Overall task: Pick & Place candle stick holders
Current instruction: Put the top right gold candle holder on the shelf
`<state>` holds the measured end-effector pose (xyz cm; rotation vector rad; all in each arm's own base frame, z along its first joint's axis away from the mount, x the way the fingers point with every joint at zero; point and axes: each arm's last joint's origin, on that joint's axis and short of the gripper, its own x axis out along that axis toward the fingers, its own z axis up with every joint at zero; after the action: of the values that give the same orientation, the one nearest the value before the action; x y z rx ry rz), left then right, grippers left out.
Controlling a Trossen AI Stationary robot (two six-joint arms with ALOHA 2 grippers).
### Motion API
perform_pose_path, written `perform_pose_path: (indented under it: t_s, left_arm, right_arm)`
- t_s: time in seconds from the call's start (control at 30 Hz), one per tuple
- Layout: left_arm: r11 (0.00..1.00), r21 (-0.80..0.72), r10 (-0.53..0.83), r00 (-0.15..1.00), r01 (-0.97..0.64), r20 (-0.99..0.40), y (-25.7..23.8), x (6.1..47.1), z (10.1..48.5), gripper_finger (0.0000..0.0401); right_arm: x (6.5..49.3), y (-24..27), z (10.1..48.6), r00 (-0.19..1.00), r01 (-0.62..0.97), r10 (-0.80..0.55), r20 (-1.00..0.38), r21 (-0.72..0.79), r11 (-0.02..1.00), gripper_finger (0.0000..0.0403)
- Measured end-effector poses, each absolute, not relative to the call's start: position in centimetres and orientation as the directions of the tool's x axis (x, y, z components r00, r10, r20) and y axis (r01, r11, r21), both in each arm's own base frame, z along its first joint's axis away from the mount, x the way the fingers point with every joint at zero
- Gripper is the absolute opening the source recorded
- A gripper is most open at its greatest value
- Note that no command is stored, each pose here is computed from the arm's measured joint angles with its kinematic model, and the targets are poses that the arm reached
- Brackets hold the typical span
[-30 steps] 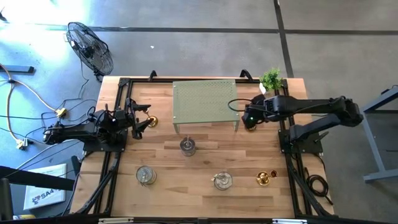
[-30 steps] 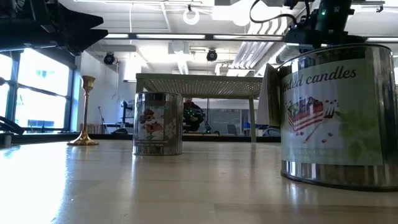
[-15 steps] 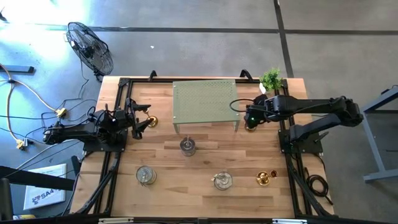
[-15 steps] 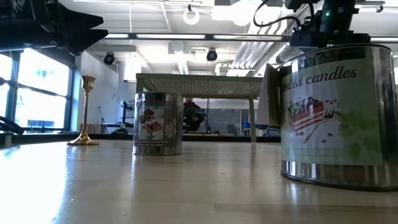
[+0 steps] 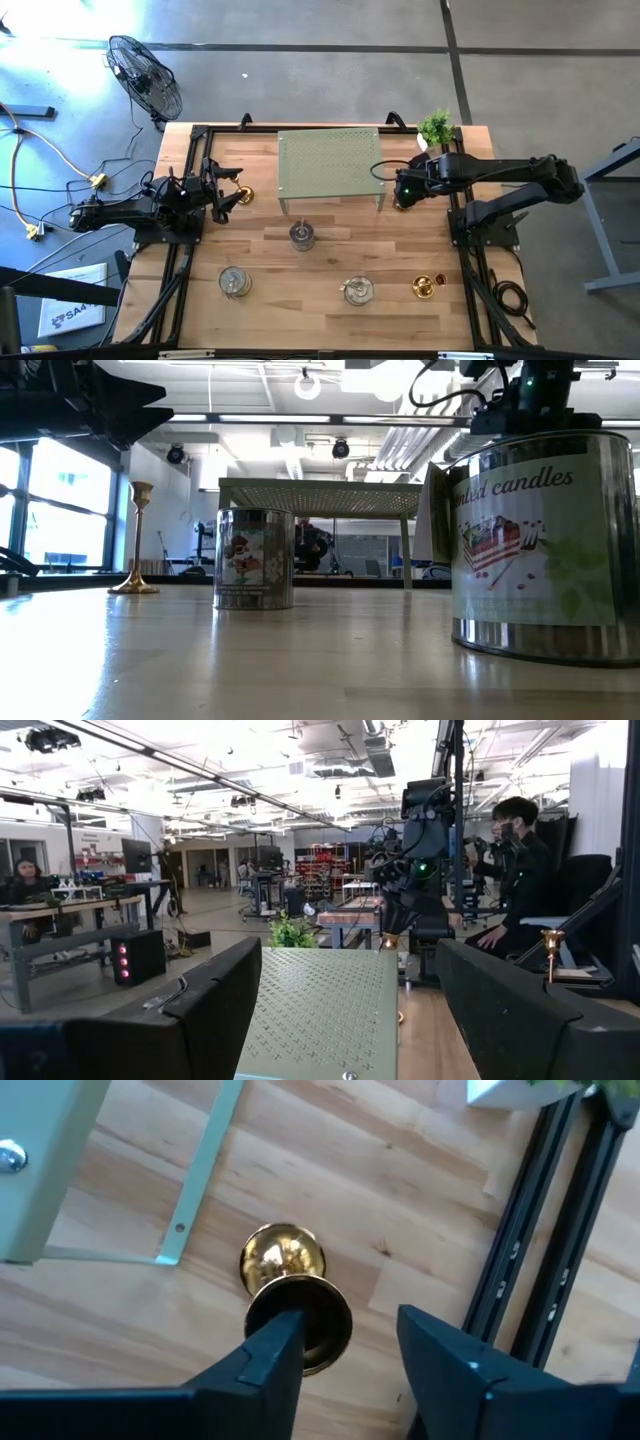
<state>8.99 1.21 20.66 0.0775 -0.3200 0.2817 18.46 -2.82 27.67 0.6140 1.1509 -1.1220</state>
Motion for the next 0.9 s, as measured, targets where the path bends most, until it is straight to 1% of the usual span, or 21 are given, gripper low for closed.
perform_pose_path:
  t_s: [0.13, 0.37, 0.57, 0.73, 0.83, 0.9]
  left_arm:
    - [0.958, 0.028, 0.261, 0.911, -0.284, 0.321, 1.2, 9.0, 20.7, 0.0296]
    - [0.959, 0.026, 0.260, 0.911, -0.283, 0.320, 1.2, 9.0, 20.7, 0.0296]
    - [0.959, 0.029, 0.260, 0.915, -0.282, 0.308, 1.2, 9.0, 20.5, 0.0296]
    - [0.959, 0.031, 0.261, 0.918, -0.282, 0.299, 1.2, 9.1, 20.5, 0.0296]
    - [0.959, 0.031, 0.261, 0.918, -0.282, 0.299, 1.2, 9.1, 20.5, 0.0296]
    - [0.959, 0.031, 0.260, 0.918, -0.282, 0.299, 1.2, 9.1, 20.5, 0.0296]
  right_arm:
    - [18.4, -3.2, 27.7, -0.008, 0.920, -0.367, -0.930, -0.151, 0.361, 0.0141]
    - [18.7, -4.0, 27.6, 0.013, 0.917, -0.360, -0.933, -0.132, 0.377, 0.0139]
    - [19.3, -4.7, 27.0, -0.022, 0.912, -0.342, -0.939, -0.159, 0.378, 0.0139]
    - [20.1, -5.1, 26.4, -0.034, 0.885, -0.327, -0.944, -0.180, 0.429, 0.0138]
    - [20.4, -5.2, 26.3, -0.025, 0.876, -0.329, -0.944, -0.179, 0.448, 0.0127]
    - [20.3, -5.2, 26.2, -0.026, 0.872, -0.328, -0.944, -0.182, 0.454, 0.0109]
